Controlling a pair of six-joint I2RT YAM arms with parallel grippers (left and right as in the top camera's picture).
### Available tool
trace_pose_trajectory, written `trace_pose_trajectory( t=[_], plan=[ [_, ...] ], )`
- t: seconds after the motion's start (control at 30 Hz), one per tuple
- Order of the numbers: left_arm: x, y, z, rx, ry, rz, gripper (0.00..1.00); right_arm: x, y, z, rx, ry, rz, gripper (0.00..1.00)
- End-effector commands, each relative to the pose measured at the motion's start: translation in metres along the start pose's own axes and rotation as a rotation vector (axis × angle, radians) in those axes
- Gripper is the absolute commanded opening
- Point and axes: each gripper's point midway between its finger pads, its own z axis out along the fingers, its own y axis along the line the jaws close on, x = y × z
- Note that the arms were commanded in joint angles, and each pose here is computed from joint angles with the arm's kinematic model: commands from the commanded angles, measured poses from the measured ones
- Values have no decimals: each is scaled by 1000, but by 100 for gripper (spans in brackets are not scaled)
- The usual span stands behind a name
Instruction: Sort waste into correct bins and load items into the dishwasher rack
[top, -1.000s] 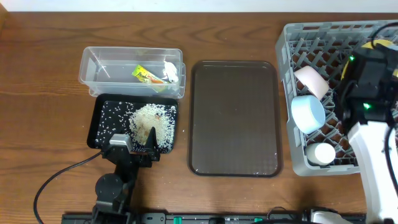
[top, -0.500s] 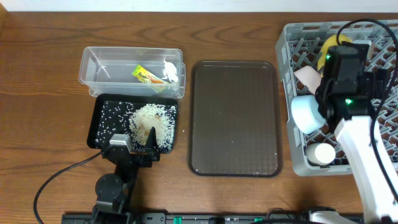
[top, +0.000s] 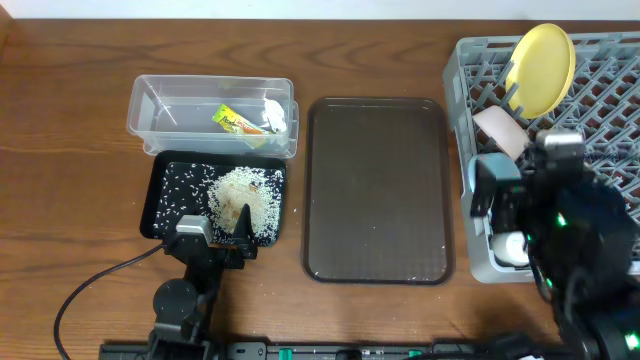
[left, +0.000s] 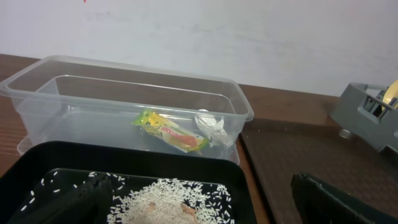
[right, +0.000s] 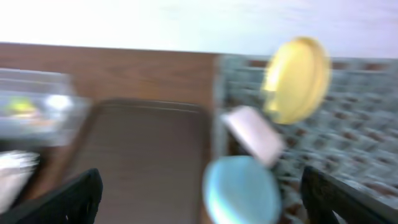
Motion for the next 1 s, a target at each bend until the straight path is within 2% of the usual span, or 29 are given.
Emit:
trace_pose_trajectory(
  t=[0.0, 0.13, 0.33, 0.53, 0.77, 0.97],
  plan=[
    [15, 10, 1, -44, 47, 18, 94, 1, 46, -24, -280, -7, 42, 99],
    [15, 10, 1, -44, 47, 18, 94, 2, 48, -35, -307, -19, 40, 99],
    [15, 10, 1, -44, 47, 18, 94, 35, 40, -34, -265, 112, 35, 99],
    [15, 10, 1, -44, 47, 18, 94, 41, 27, -32, -194, 132, 23, 99],
    [15, 10, 1, -44, 47, 18, 94, 41, -2, -38, -70, -10, 45, 99],
    [15, 10, 1, -44, 47, 18, 94, 74, -18, -25, -22, -135, 86, 99]
  ],
)
